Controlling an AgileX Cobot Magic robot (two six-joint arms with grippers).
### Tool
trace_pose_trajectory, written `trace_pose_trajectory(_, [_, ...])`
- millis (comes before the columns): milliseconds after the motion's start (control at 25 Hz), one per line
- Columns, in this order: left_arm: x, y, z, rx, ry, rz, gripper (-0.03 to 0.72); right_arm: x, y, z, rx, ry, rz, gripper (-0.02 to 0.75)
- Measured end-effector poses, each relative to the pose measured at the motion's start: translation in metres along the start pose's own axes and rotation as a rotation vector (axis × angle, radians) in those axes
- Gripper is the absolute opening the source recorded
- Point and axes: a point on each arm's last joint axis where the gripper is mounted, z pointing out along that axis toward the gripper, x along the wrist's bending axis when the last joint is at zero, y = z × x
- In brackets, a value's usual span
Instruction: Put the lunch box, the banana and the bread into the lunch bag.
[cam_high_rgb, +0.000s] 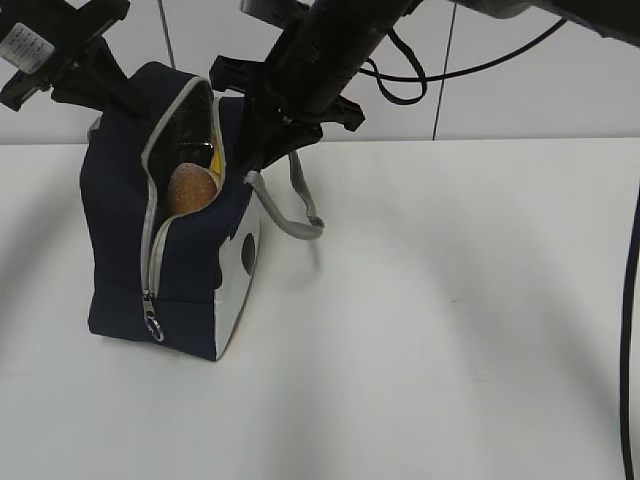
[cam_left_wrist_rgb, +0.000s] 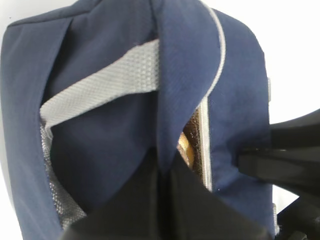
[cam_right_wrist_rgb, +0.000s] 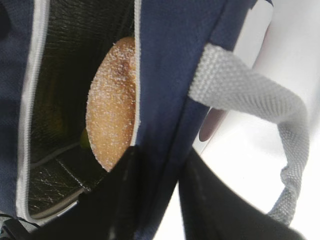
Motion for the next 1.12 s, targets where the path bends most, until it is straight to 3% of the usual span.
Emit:
trace_pose_trajectory(200, [0.000, 0.000, 0.000, 0.000, 0.000, 0.000, -0.001, 0.000, 0.000, 0.000, -0.004, 0.002, -0.006, 0.048])
trace_pose_trajectory(320, [0.000, 0.000, 0.000, -0.001, -0.005, -0.002, -0.001, 0.000, 0.000, 0.000, -0.003, -0.002, -0.026, -0.003])
trace_pose_trajectory(520, [-0.009, 0.001, 0.001, -0.016, -0.087, -0.005, -0.001, 0.000, 0.001, -0.021, -0.040, -0.099, -0.092, -0.008])
trace_pose_trajectory(720, [-0.032, 0.000, 0.012, -0.022, -0.144, 0.036, -0.001, 0.003, 0.002, -0.051, -0.094, -0.179, -0.137, -0.008])
trace_pose_trajectory(920, [-0.052, 0.001, 0.024, -0.066, -0.150, 0.075, -0.001, -0.008, 0.004, -0.063, -0.110, -0.212, -0.124, -0.008])
trace_pose_trajectory(1120, [-0.056, 0.003, 0.032, -0.085, -0.153, 0.077, -0.001, -0.020, 0.004, -0.068, -0.103, -0.227, -0.102, -0.009])
